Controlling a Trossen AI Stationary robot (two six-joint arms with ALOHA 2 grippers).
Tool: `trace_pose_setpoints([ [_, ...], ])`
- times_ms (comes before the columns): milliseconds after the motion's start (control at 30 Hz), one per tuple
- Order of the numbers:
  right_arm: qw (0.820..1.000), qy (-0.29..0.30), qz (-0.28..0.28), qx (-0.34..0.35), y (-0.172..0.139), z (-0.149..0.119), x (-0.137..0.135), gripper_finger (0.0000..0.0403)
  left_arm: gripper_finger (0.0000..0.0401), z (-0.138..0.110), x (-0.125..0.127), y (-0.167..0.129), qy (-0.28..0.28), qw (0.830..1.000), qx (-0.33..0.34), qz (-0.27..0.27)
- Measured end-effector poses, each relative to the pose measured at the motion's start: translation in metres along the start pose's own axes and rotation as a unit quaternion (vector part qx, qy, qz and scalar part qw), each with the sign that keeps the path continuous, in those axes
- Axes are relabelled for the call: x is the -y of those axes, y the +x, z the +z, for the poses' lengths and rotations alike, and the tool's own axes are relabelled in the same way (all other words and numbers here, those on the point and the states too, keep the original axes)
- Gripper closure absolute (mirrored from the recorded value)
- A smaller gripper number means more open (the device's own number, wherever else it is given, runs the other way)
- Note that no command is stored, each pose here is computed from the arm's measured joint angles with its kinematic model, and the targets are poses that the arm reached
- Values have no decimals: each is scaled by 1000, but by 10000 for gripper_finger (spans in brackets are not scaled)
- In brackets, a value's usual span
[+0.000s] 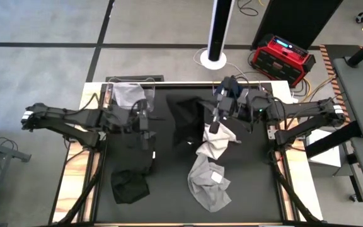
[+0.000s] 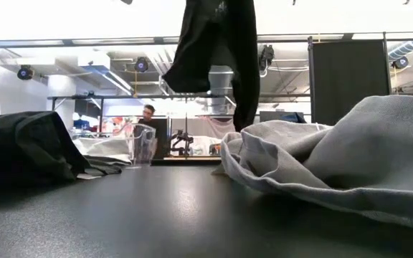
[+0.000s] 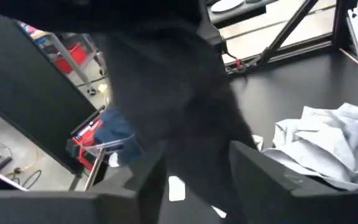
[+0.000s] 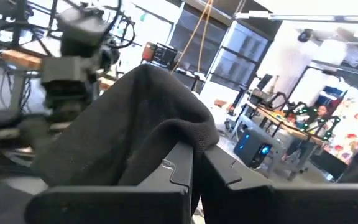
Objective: Sort towels by color in basket
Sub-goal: Put the right black towel into the right transparent bin
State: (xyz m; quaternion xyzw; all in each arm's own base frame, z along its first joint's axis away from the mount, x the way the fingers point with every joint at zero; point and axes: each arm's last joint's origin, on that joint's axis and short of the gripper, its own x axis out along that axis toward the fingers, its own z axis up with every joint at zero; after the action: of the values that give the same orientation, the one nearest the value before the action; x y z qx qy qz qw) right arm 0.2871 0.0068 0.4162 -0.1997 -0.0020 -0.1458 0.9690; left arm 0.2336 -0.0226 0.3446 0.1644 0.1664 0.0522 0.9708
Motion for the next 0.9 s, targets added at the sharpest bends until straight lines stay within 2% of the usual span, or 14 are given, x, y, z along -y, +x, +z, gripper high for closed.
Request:
trace_pose_setpoints([
  [100, 1000, 10, -15, 1, 1, 0, 3, 394, 200, -2, 4, 12, 28, 1000, -6, -1],
  [200, 999, 19, -27, 5, 1, 1, 6, 394, 177, -4, 6, 22, 41, 999, -20, 23],
  [533, 999, 23, -41, 9, 1, 3, 8, 394, 138, -20, 16, 62, 47, 991, -59, 109],
  [600, 999, 23, -41, 10, 1, 4, 9, 394, 133, -28, 18, 72, 63, 980, -94, 161],
  [667, 999, 23, -41, 10, 1, 4, 9, 394, 128, -37, 19, 81, 77, 961, -133, 230],
  [700, 999, 22, -41, 10, 1, 4, 9, 394, 126, -40, 20, 85, 81, 956, -143, 243],
  [733, 999, 22, -41, 10, 1, 4, 9, 394, 123, -43, 22, 89, 85, 955, -150, 241],
  [800, 999, 21, -42, 11, 1, 4, 9, 394, 118, -50, 28, 96, 78, 966, -146, 199],
  [900, 999, 21, -41, 11, 1, 4, 9, 394, 114, -58, 35, 104, 43, 977, -106, 178],
])
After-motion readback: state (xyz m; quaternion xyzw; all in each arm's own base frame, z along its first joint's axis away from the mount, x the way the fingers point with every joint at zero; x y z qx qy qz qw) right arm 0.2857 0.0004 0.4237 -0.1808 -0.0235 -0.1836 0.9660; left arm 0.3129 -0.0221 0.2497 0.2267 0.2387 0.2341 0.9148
